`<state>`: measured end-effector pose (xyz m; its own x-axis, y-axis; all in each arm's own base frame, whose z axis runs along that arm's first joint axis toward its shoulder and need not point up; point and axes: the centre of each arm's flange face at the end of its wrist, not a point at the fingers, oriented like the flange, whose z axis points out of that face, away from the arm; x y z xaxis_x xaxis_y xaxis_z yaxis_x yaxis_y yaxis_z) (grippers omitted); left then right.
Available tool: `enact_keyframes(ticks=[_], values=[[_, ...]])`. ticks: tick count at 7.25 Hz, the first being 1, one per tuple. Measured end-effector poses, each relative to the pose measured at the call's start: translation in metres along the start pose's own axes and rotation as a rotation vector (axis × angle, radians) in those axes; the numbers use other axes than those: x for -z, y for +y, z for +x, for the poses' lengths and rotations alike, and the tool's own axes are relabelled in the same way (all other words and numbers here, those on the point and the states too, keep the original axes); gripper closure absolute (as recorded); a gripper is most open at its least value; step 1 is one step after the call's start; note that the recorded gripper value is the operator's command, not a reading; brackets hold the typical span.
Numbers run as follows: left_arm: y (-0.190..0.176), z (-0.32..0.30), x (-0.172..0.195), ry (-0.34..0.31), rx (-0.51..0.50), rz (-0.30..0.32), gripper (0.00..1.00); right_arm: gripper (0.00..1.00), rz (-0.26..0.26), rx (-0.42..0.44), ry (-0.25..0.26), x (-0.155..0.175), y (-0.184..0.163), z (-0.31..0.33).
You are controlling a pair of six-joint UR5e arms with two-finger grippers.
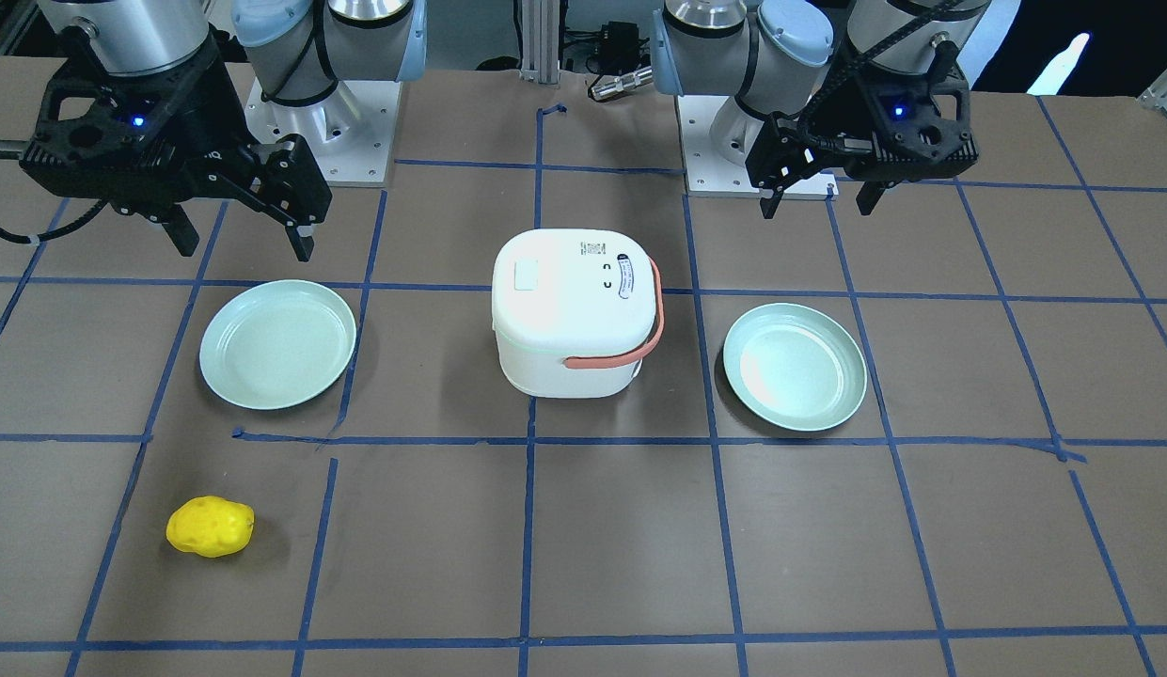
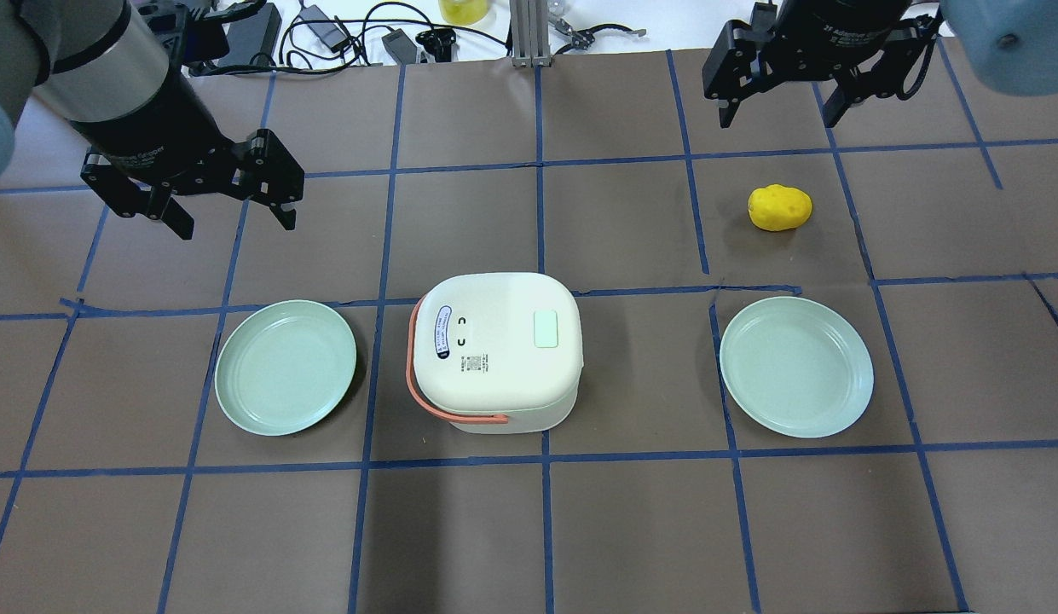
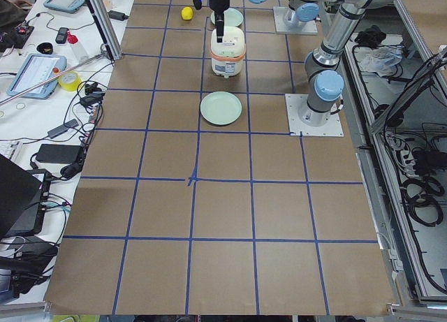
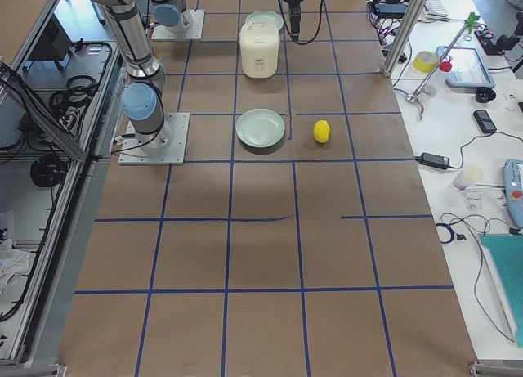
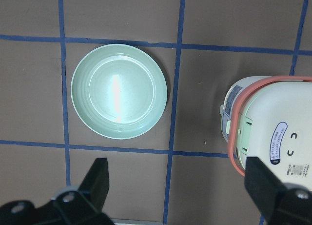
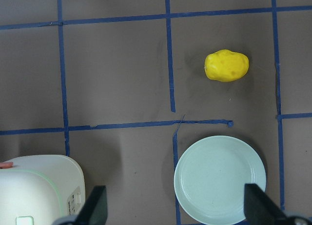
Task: Press rice cooker button
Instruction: 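Move the right gripper over the rice cooker's green button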
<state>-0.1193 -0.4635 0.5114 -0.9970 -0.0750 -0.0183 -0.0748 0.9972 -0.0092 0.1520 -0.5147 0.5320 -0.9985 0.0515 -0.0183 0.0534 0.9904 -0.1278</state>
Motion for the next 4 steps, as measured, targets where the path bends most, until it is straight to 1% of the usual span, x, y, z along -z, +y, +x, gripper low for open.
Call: enact_keyframes(ticks=[1, 2, 3, 4], values=[[0.0, 0.0, 0.0, 0.0, 0.0, 0.0, 0.0, 0.12, -0.01, -0.022, -0.012, -0.004, 0.003, -0.005], [0.0, 0.0, 0.0, 0.0, 0.0, 0.0, 0.0, 0.11, -0.025, -0.054, -0.031, -0.012, 0.007, -0.017], [0.0, 0.0, 0.0, 0.0, 0.0, 0.0, 0.0, 0.28, -0.049, -0.058, -0.043, -0.022, 0.014, -0.037], [0.0, 0.0, 0.0, 0.0, 0.0, 0.0, 0.0, 0.5, -0.078, -0.041, -0.043, -0.036, 0.026, -0.066]])
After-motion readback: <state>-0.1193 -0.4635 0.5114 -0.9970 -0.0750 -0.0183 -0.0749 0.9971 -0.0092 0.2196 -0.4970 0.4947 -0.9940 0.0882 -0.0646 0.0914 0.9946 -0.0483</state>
